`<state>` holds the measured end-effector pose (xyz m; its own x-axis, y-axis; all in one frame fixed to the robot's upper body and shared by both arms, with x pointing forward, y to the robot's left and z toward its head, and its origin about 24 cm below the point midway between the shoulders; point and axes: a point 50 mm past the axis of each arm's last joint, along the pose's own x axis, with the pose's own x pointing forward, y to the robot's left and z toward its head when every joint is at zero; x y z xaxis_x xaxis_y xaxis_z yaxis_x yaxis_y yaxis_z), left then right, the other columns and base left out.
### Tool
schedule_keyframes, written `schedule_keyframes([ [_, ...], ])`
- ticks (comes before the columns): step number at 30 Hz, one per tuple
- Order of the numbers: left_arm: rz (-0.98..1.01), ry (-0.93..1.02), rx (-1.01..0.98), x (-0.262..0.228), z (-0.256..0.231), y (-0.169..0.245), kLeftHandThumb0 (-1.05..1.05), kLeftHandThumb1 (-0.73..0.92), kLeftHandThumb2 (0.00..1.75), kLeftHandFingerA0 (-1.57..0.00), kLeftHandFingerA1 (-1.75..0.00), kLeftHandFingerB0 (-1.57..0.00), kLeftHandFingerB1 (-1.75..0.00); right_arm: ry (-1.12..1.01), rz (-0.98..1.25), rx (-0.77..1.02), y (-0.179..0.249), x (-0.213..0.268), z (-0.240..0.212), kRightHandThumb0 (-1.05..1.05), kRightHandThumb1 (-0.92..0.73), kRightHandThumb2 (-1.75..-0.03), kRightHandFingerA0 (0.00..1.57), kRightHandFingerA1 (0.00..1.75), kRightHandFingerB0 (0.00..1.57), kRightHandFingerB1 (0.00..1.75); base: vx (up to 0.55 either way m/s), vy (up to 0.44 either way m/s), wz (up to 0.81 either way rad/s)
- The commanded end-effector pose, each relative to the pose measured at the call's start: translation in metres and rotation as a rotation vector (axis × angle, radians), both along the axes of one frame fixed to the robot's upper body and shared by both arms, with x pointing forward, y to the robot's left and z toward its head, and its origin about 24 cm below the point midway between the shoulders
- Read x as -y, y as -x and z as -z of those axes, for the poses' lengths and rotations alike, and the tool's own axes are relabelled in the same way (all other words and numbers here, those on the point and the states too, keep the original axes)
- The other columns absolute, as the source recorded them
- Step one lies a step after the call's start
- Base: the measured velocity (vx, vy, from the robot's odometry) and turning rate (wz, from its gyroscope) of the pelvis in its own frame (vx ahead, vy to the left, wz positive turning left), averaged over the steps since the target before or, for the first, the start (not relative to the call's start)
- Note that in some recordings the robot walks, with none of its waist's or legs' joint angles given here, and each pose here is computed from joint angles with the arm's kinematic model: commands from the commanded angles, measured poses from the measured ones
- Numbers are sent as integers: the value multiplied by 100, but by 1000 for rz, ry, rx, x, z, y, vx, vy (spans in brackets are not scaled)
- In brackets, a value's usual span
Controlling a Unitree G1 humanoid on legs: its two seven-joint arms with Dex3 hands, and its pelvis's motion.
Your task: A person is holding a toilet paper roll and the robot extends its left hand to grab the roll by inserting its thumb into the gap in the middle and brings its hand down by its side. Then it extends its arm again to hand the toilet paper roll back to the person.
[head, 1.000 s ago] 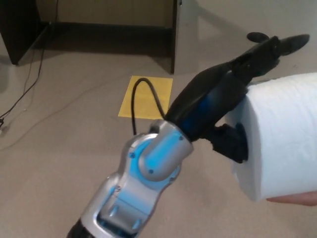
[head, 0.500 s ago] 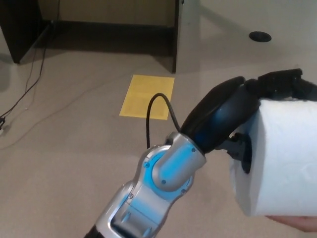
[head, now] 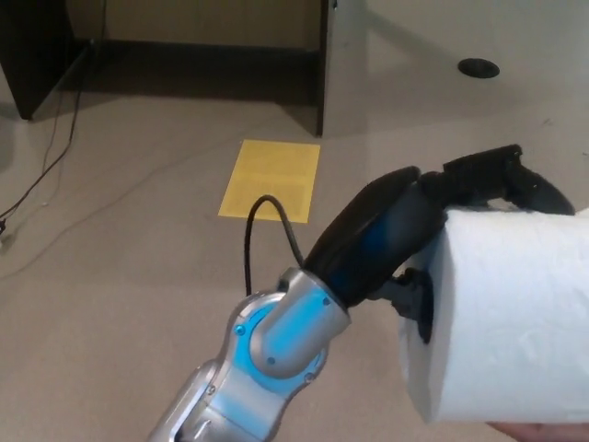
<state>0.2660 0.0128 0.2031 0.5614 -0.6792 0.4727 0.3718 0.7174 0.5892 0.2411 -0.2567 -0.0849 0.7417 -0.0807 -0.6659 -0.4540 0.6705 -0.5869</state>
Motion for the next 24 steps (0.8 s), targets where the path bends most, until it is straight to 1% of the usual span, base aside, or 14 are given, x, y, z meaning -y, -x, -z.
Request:
schedule_keyframes([
  [1,-4,44,3,-23,-4,0,-9,73,86,-85,-148,-76,-122,-2,-1,-23,5,7,1,-34,-70,-60,54,56,40,39,0,0,0],
  [2,-26,53,16,-30,-5,1,-8,67,98,-81,-154,-71,-135,0,-1,-27,6,8,1,-34,-70,-61,52,53,39,38,0,0,0],
  [4,-59,65,40,-41,-7,1,-8,67,98,-81,-154,-71,-135,2,1,-31,7,9,1,-34,-70,-61,52,53,39,38,0,0,0],
  [6,-97,112,49,-66,-9,-1,-5,69,96,-95,-146,-76,-125,9,1,-31,6,10,1,-35,-69,-59,57,62,41,37,0,0,0],
  [7,-122,116,64,-76,-11,-1,-5,69,97,-93,-147,-75,-125,9,1,-30,6,10,0,-40,-54,-87,49,65,33,51,0,0,0],
  [8,-137,126,65,-83,-12,-1,-3,68,100,-85,-151,-74,-125,6,3,-32,6,10,0,-35,-70,-60,53,54,39,36,0,0,0],
  [12,-244,179,38,-123,-13,4,-1,68,100,-90,-144,-78,-123,8,1,-29,6,11,0,-35,-68,-59,58,63,42,37,0,0,0],
  [14,-296,192,16,-139,-12,7,-10,80,76,-97,-148,-80,-126,8,2,-27,5,11,-1,-34,-68,-59,59,64,42,37,0,0,0],
  [17,-383,180,7,-170,-3,14,-10,87,67,-92,-155,-70,-131,6,5,-26,5,12,-1,-34,-69,-59,56,61,42,37,0,0,0],
  [18,-445,154,-2,-184,3,18,-12,84,70,-93,-149,-71,-129,12,7,-27,5,12,-1,-40,-54,-88,50,66,34,51,0,0,0],
  [19,-471,147,-11,-194,8,19,-7,84,71,-95,-148,-72,-126,11,9,-22,5,12,-1,-40,-54,-87,50,65,35,52,0,0,0],
  [20,-506,158,-44,-208,17,21,-3,82,74,-93,-147,-75,-123,10,16,-19,4,14,-3,-34,-69,-59,56,60,42,37,0,0,0],
  [23,-622,150,-108,-237,45,27,4,76,83,-94,-141,-78,-119,14,24,-17,5,17,-4,-34,-68,-60,56,61,43,37,0,0,0],
  [24,-716,127,-162,-252,64,32,-2,78,79,-100,-136,-76,-120,15,29,-17,5,19,-4,-41,-54,-86,50,65,35,51,0,0,0],
])
